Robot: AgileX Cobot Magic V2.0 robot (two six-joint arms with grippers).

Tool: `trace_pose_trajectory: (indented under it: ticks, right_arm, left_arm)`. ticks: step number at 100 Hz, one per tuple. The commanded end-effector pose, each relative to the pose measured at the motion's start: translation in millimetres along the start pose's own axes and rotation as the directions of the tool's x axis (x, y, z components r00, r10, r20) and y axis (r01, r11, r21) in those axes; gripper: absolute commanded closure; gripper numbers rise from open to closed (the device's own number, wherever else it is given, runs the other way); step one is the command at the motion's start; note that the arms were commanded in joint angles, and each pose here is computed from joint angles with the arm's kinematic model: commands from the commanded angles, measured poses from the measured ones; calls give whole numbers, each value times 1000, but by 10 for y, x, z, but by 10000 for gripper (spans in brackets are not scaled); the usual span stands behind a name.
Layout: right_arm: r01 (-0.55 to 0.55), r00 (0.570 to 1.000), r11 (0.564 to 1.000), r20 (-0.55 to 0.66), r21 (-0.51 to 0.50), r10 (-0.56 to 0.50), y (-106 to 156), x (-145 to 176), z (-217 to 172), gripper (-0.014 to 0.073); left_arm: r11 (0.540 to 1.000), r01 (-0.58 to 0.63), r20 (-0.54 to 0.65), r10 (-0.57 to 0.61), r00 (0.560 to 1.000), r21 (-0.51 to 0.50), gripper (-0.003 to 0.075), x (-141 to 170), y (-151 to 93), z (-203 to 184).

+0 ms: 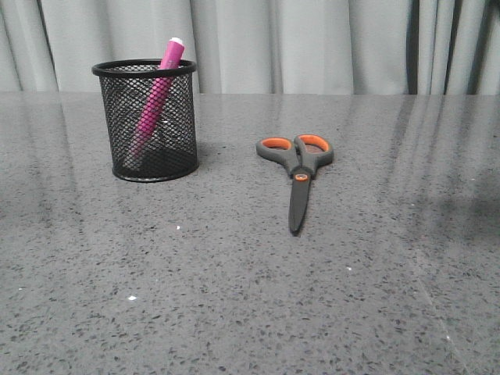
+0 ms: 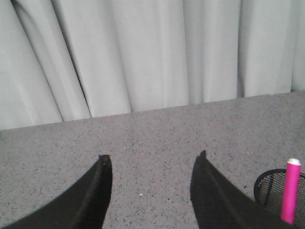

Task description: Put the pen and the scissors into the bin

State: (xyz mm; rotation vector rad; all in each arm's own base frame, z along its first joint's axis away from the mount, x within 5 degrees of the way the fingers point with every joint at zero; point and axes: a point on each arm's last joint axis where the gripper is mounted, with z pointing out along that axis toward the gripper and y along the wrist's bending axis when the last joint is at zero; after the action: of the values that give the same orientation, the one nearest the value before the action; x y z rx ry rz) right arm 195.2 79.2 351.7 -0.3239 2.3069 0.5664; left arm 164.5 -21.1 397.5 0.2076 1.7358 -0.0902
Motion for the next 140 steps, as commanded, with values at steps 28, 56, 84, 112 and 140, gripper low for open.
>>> trace_pose_trajectory:
  ticks: [28, 56, 84, 112, 140]
  right_arm:
    - [44, 995, 978, -95, 206, -25, 317, -503, 555, 203]
    - [56, 971, 966, -237, 254, 6, 430, -541, 1249, 202]
    - [20, 951, 966, -302, 258, 60, 411, -480, 1590, 202]
    - [2, 948, 965, -308, 262, 82, 401, -472, 1742, 202]
    - [9, 947, 964, -312, 265, 77, 378, -443, 1853, 202]
  left_arm:
    - [998, 31, 201, -21, 979, -46, 376, -223, 26, -251]
    - [998, 31, 203, -21, 979, -47, 376, -225, 26, -251]
    - [998, 32, 219, -20, 976, -53, 376, -239, 33, -254]
    - [998, 33, 230, -19, 973, -58, 376, -249, 37, -257]
    - [998, 33, 230, -19, 973, -58, 376, -249, 37, -257]
